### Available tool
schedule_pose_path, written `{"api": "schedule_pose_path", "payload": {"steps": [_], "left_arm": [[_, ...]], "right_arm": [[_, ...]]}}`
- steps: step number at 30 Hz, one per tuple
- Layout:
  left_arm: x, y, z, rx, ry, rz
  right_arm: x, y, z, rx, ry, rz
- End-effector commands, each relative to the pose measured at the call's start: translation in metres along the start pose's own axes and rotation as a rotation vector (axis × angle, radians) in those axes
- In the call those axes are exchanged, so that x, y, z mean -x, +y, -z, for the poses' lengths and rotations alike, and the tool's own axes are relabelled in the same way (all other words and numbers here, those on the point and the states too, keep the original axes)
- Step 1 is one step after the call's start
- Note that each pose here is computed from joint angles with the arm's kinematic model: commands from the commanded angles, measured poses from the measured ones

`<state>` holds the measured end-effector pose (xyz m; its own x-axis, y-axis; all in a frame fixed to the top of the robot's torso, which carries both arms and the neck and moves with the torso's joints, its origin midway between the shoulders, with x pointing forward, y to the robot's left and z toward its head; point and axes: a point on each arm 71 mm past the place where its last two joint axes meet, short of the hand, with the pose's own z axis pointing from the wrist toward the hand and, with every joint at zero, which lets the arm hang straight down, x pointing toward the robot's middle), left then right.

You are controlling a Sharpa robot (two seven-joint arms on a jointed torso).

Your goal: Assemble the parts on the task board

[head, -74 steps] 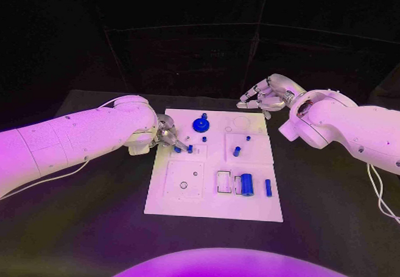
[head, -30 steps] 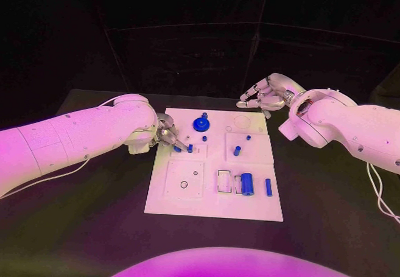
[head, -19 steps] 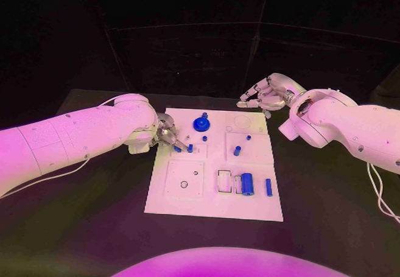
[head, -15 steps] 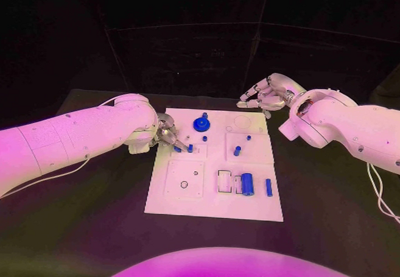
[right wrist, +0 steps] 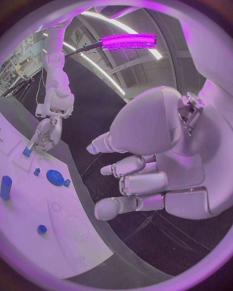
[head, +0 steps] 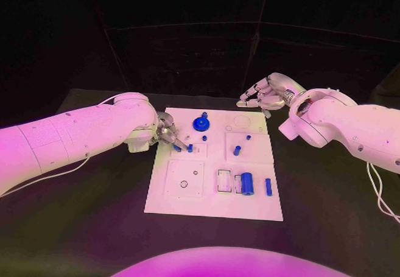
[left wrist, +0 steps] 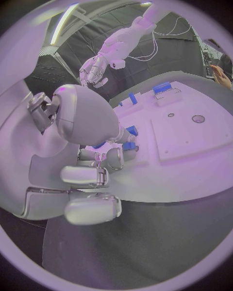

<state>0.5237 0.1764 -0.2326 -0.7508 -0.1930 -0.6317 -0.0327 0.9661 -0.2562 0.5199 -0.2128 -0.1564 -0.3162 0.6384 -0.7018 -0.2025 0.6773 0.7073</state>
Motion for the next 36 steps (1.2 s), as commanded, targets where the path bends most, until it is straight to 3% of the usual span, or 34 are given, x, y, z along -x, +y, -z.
{"api": "schedule_pose_path", "payload": {"steps": [1, 25, 36], "left_arm": [[0.0009, 0.001, 0.0008, 0.008, 0.012, -0.014], [0.0, -0.0044, 0.0016, -0.004, 0.045, -0.042], [0.0013, -0.0053, 0.0007, -0.005, 0.032, -0.033]], "right_arm": [[0.0008, 0.0018, -0.0002, 0.009, -0.004, 0.001], [0.0008, 0.0021, 0.0002, 0.009, -0.004, 0.0], [0.0008, 0.0022, 0.0003, 0.01, -0.005, 0.0]]}}
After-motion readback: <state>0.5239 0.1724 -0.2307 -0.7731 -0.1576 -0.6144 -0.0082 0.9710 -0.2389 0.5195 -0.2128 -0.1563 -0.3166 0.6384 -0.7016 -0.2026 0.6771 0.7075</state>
